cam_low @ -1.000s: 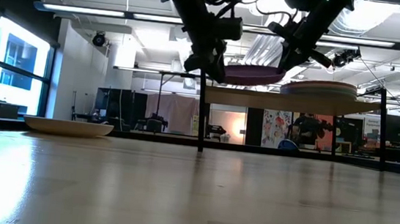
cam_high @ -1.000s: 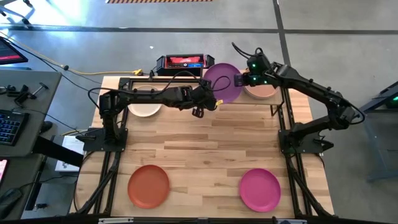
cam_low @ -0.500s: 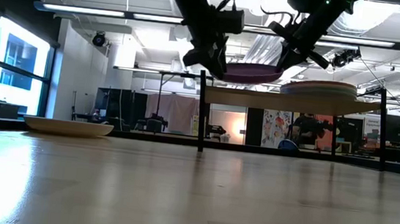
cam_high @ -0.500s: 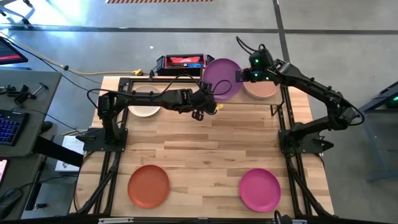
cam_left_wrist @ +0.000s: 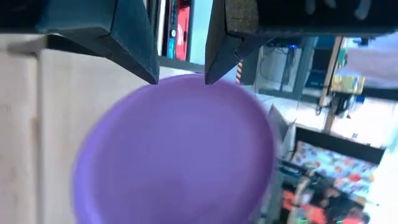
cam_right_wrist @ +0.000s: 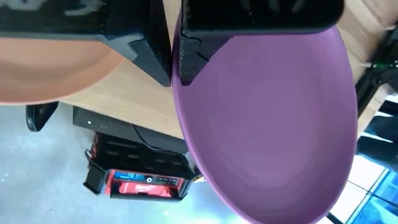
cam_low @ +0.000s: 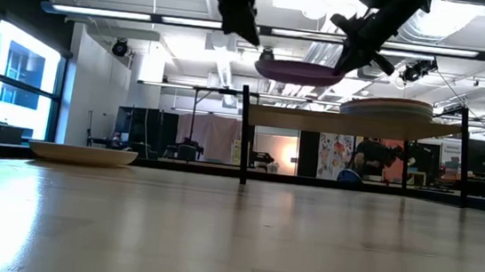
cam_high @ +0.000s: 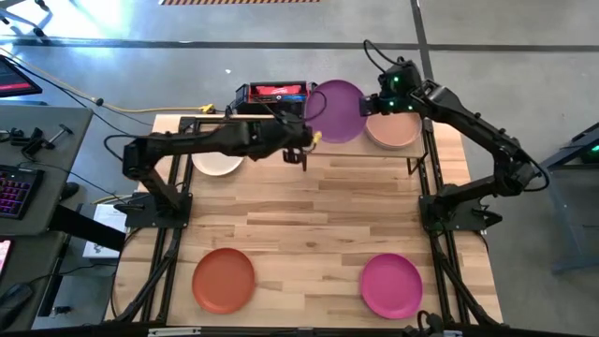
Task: Place and stack plates onto a shelf
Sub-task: Put the purple plate on the shelf
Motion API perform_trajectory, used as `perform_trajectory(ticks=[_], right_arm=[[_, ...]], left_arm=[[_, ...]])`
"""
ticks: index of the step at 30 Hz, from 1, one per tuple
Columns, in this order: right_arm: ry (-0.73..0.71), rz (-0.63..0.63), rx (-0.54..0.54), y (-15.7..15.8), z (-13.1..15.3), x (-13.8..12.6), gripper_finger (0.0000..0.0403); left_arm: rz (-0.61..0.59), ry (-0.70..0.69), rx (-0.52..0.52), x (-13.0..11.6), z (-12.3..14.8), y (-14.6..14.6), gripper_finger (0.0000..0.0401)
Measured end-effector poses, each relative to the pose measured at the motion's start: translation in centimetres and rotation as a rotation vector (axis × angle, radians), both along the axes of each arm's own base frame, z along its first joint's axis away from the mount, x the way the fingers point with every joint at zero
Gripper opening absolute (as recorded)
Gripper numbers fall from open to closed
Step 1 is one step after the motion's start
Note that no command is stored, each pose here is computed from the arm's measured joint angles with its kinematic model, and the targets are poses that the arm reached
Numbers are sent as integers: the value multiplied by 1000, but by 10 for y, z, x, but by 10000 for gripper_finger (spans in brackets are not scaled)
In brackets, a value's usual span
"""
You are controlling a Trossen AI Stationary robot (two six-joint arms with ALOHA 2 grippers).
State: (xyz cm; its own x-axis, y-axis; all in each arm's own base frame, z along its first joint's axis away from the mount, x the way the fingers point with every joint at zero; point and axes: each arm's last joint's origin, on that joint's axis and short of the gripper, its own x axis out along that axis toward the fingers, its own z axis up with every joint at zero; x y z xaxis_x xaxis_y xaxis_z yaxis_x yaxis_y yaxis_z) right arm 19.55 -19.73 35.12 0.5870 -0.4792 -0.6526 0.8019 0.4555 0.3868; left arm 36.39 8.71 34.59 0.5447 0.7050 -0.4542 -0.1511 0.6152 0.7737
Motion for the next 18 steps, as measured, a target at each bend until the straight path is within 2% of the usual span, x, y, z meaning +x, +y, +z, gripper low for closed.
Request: perform_trajectory(ticks=[5,9,18], right_arm=[[14,21,-6,0,0,0,0],[45,23,40,-2,-9,3,0],[111,46,86,-8,-32,25,0]], left_arm=[[66,-116,-10,-19,24,1,120],[98,-177,-5,-33,40,2,120],[140,-236,-17,-45,51,4,120]])
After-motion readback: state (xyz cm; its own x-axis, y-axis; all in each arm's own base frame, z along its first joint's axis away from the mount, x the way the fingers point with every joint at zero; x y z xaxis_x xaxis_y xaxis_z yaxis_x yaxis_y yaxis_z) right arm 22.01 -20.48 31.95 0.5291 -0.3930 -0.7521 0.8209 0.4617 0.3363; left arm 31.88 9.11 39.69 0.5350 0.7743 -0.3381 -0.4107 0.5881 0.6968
